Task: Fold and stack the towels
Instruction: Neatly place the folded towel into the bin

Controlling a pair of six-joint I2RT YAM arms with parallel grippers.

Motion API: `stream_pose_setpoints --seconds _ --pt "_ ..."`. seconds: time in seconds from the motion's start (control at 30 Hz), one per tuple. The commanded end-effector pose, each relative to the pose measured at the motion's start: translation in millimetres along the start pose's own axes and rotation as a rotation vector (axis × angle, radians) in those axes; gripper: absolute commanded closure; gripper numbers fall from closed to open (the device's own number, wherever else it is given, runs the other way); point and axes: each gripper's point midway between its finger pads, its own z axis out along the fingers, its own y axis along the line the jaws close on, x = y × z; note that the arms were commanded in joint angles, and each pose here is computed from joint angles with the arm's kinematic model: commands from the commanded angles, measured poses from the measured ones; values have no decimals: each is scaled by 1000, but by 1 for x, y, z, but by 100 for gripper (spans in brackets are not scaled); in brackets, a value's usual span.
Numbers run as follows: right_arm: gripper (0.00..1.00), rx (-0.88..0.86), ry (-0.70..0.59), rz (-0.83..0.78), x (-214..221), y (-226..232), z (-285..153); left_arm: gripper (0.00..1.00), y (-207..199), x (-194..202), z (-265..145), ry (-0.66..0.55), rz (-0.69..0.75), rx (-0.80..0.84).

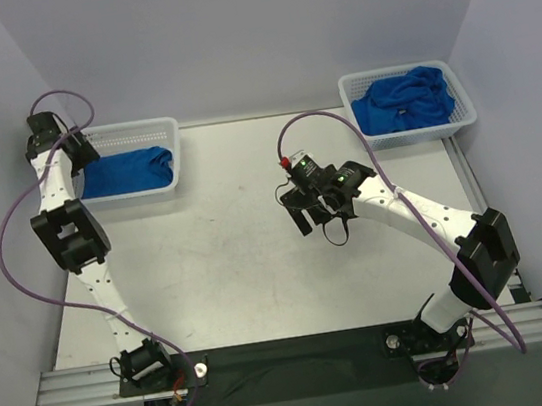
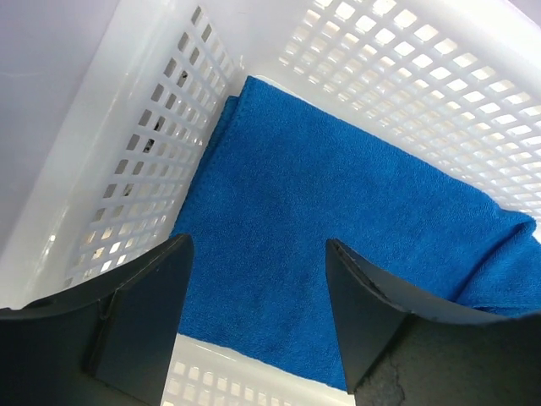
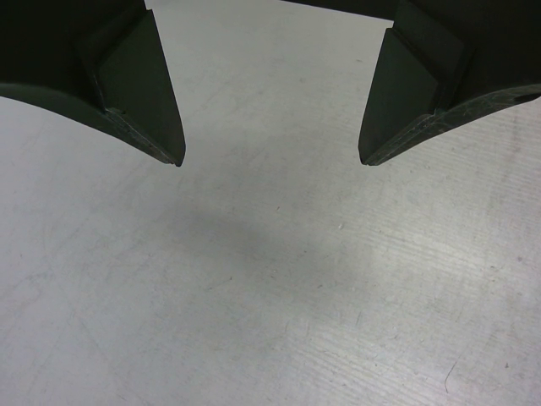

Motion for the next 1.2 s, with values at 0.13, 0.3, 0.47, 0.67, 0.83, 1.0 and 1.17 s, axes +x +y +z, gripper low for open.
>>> stream_pose_setpoints --seconds 0.13,0.3,0.47,0.67,0.83,1.0,1.17 --pt "14 15 16 -13 -1 -5 -3 26 -58 -29 -53 -97 121 102" --pt "14 14 13 -9 -1 -6 -2 41 -109 6 -39 -35 172 179" --pt "14 15 14 -2 3 -7 -4 57 -126 24 -17 10 129 226" --pt "14 7 13 -1 1 -5 -4 58 -139 35 3 4 128 237" --pt "14 0 4 0 -7 -3 -5 58 -135 53 21 38 126 208" --pt "14 -5 10 5 -6 -2 -4 59 -135 64 33 43 141 186" --pt "14 -4 9 4 -8 -1 -3 58 -150 71 33 56 153 233"
